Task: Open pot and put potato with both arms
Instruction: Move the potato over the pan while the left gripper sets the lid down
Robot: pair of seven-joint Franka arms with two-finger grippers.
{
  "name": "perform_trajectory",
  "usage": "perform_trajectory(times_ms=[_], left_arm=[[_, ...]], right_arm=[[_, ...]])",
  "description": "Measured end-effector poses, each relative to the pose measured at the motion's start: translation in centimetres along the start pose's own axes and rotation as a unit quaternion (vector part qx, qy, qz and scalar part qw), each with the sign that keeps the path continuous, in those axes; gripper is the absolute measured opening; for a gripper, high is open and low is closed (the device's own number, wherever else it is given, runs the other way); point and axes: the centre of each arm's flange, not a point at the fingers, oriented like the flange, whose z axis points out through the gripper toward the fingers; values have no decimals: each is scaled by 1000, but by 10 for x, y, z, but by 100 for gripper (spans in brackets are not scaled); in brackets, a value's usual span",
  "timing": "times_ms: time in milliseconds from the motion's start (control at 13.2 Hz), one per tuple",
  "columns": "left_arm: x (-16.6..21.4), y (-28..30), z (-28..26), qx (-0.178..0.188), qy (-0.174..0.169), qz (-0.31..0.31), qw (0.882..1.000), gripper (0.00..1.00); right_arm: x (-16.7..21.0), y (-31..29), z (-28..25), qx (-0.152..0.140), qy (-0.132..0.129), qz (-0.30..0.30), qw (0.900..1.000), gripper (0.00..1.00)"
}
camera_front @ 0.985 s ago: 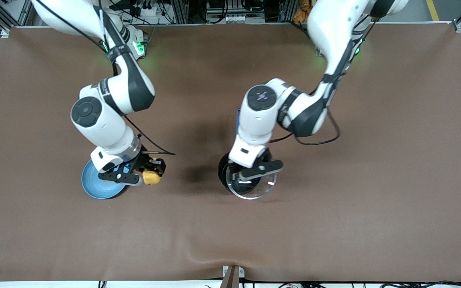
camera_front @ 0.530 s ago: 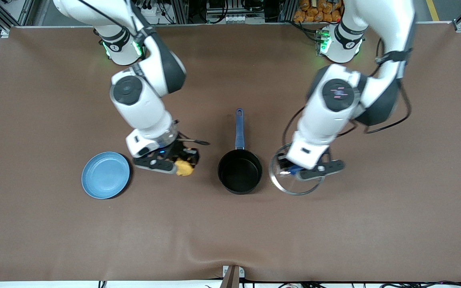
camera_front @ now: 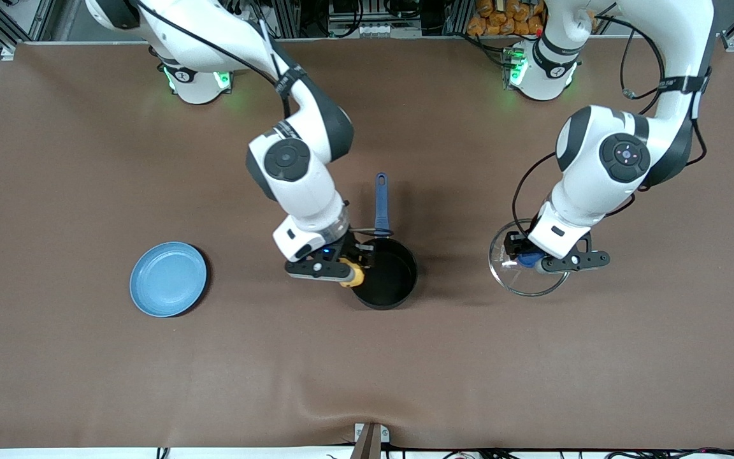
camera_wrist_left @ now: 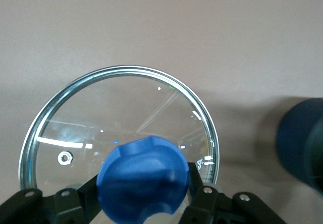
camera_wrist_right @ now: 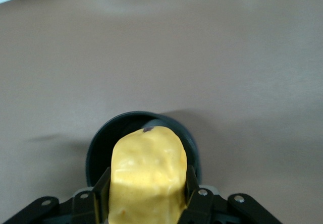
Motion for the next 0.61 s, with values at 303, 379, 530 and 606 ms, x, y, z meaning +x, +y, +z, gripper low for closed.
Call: perform_trajectory(times_ms=[303, 379, 530, 606], left_arm=[[-1, -52, 41, 12, -23, 33, 999, 61], [2, -61, 54, 12, -21, 35, 999, 61], [5, -66, 84, 11, -11, 34, 999, 61], [5, -65, 100, 11, -8, 35, 999, 61]], right_arm=[[-19, -18, 54, 2, 22, -33, 999, 58], [-24, -19, 68, -2, 25, -42, 999, 58], [-34, -20, 91, -6, 29, -55, 998, 58], [-38, -20, 100, -7, 29, -58, 998, 58]])
